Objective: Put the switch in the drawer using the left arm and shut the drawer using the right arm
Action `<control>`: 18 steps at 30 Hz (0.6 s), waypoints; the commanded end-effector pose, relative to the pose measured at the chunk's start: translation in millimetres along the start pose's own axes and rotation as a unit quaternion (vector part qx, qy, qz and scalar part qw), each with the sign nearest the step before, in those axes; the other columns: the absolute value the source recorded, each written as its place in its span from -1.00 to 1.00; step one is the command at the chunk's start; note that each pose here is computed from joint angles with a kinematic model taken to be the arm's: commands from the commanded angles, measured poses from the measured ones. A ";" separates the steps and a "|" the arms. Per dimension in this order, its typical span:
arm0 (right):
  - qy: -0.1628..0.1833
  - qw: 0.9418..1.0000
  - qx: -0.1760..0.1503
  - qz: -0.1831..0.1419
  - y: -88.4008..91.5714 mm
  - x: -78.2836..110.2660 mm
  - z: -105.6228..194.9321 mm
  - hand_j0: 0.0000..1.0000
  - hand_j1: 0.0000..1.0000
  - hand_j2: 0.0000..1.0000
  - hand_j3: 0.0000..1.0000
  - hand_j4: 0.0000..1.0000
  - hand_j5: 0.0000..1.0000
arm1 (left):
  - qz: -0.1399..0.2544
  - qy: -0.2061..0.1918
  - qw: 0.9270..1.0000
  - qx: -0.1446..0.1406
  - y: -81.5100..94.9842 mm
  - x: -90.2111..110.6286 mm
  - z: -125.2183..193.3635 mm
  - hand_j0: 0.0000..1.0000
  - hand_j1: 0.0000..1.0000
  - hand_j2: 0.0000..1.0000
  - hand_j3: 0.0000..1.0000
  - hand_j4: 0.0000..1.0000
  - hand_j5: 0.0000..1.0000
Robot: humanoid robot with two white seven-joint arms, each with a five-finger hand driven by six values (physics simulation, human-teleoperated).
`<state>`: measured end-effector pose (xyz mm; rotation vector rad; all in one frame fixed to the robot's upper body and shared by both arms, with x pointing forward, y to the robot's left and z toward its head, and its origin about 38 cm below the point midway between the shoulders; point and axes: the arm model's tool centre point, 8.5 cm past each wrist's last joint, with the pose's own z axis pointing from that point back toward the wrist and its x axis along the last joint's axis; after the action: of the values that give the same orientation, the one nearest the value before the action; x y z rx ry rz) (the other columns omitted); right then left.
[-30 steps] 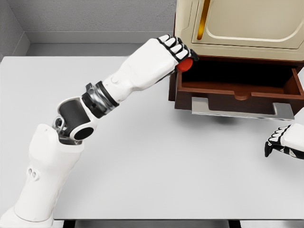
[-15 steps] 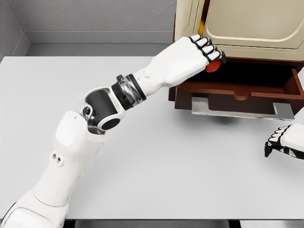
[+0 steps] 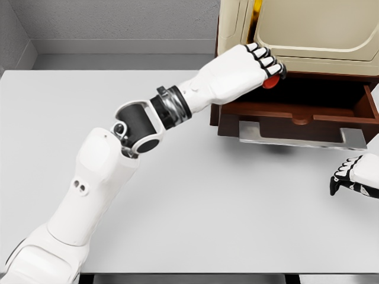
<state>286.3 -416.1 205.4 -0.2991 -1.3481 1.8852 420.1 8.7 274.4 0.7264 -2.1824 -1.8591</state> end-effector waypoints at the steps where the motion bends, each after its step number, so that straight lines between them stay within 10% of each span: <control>1: 0.000 1.000 -0.001 -0.001 -1.1 -0.1 0.3 -0.18 -0.18 -0.18 -0.18 -0.18 -0.18 | 0.006 -0.003 1.000 -0.002 -3.8 2.1 -1.4 -0.51 -0.51 -0.51 -0.51 -0.51 -0.51; 6: 0.000 1.000 -0.002 -0.002 -1.2 -0.1 0.3 -0.18 -0.18 -0.18 -0.18 -0.18 -0.18 | 0.004 -0.002 1.000 -0.005 -3.0 -1.1 -3.3 -0.49 -0.49 -0.49 -0.49 -0.49 -0.49; 11: 0.001 1.000 0.000 -0.001 -1.5 -0.7 0.8 -0.18 -0.18 -0.18 -0.18 -0.18 -0.18 | 0.004 -0.002 1.000 -0.006 -4.0 -1.5 -3.2 0.01 0.01 0.01 0.01 0.01 0.01; 18: 0.002 1.000 0.002 0.001 -2.3 -1.0 1.3 -0.18 -0.18 -0.18 -0.18 -0.18 -0.18 | -0.009 -0.004 1.000 -0.015 -7.0 1.8 -4.9 0.01 0.01 0.01 0.01 0.01 0.01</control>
<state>286.8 -417.2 206.7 -0.3024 -1.3419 1.8910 422.4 3.2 268.8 0.7292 -2.1586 -1.8982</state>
